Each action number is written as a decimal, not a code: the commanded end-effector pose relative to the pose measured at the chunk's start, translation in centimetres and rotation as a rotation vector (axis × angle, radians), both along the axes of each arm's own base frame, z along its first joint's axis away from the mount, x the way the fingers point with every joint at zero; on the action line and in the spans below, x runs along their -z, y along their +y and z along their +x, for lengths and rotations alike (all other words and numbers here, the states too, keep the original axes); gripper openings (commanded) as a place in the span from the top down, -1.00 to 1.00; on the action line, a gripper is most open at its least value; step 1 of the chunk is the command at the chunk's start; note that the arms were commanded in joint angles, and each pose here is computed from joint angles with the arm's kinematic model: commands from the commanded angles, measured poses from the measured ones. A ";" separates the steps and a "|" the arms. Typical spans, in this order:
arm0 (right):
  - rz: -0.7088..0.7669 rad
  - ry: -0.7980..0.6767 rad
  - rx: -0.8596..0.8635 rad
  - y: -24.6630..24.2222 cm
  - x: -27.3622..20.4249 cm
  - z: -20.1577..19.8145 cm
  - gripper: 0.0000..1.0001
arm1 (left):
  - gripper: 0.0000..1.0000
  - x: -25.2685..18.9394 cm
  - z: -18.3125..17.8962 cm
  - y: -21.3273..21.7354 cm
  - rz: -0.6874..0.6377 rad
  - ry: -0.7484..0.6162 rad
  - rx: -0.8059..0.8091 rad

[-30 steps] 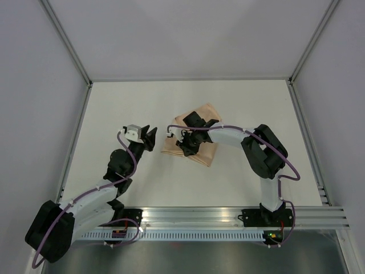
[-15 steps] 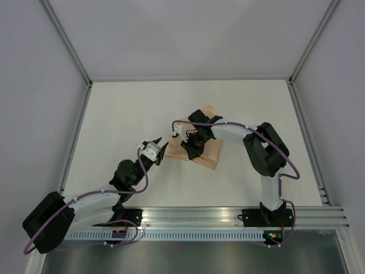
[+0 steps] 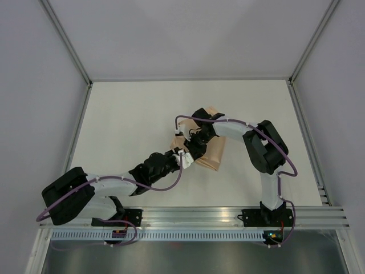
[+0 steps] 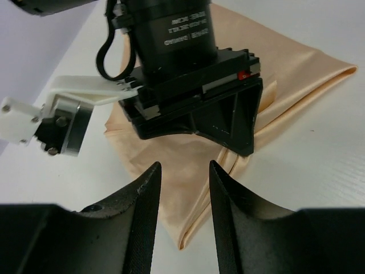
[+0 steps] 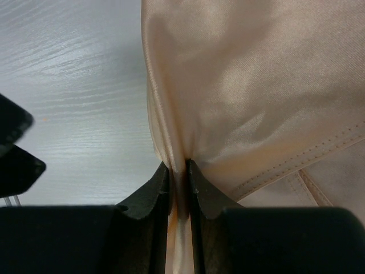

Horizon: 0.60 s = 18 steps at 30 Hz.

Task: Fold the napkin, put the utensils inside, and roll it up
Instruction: Roll the napkin with the utensil

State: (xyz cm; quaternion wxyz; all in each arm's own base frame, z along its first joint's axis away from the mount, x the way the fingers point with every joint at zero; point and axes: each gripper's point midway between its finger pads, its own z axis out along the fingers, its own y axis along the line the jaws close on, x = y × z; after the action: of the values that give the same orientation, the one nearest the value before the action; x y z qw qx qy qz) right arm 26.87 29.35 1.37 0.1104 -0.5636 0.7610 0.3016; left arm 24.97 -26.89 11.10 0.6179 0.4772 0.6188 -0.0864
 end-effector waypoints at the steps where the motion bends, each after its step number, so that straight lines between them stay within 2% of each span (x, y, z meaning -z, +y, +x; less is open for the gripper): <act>1: -0.209 0.152 -0.023 -4.7 4.7 -3.5 0.99 | 0.09 1.1 -0.6 -1.6 0.131 0.005 0.107; 10: -0.224 0.188 -0.030 -6.0 5.1 -4.2 0.99 | 0.09 5.1 -1.9 -4.0 0.340 0.070 0.218; 18: -0.230 0.203 -0.032 -7.1 5.2 -4.5 0.99 | 0.08 6.7 -2.1 -5.0 0.418 0.111 0.275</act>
State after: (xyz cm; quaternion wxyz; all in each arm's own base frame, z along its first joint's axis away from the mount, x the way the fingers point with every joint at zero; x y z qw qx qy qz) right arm 25.48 27.82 1.27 0.0712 -0.5434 0.7646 0.3393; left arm 22.95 -30.63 4.05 0.4622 0.6396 0.6110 -0.0624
